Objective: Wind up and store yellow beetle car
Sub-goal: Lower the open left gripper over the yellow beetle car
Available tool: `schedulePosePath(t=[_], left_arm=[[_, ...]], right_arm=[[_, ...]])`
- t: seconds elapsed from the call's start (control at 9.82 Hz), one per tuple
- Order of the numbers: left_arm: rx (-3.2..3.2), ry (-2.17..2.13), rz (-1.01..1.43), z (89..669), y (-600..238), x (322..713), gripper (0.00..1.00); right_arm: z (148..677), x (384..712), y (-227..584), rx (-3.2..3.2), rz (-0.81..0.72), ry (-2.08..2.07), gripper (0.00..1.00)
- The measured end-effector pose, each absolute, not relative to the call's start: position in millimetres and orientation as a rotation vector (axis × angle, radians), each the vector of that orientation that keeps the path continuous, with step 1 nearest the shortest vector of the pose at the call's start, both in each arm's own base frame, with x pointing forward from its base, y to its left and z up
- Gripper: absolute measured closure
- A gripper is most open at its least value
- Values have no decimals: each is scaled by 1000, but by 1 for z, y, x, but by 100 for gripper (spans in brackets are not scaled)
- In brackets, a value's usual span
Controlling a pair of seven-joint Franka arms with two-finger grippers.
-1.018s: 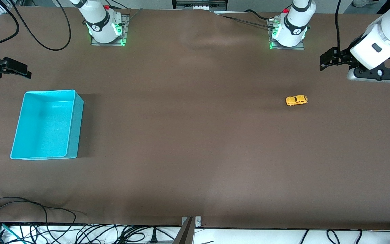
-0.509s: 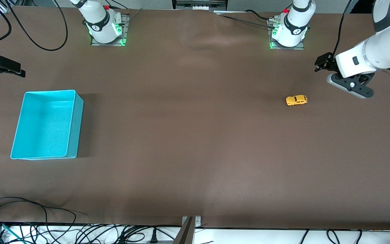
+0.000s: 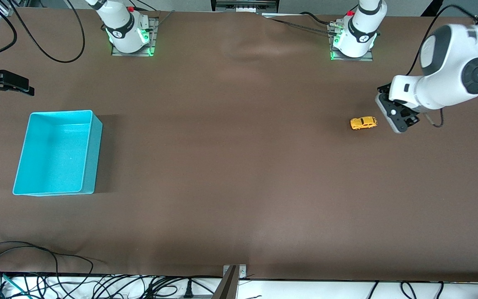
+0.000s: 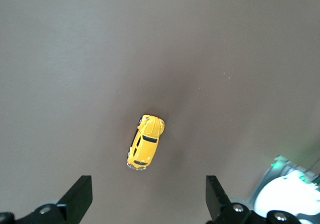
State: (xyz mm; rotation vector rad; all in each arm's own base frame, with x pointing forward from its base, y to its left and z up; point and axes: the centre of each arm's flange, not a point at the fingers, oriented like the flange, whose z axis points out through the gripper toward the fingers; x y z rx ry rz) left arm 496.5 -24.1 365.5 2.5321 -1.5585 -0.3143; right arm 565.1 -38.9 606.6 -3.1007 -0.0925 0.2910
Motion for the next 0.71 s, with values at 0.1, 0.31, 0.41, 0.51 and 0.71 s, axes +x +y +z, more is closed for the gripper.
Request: schedulePosePath(t=[0.1, 0.31, 0.41, 0.51, 0.71], left_arm=[[2480, -1644, -283, 337, -14, 485, 0], [2431, -1745, -230, 291, -4, 460, 0], [2420, -1785, -200, 272, -1, 447, 0], [2412, -1823, -170, 256, 0, 435, 0], [2396, -1897, -109, 230, 1, 422, 0]], right_arm=[[606, 565, -39, -3100, 293, -94, 0], [605, 566, -39, -3100, 296, -94, 0], [604, 566, -39, -3099, 299, -95, 0], [603, 567, -38, -3098, 301, -98, 0], [603, 567, -37, -3098, 301, -101, 0]])
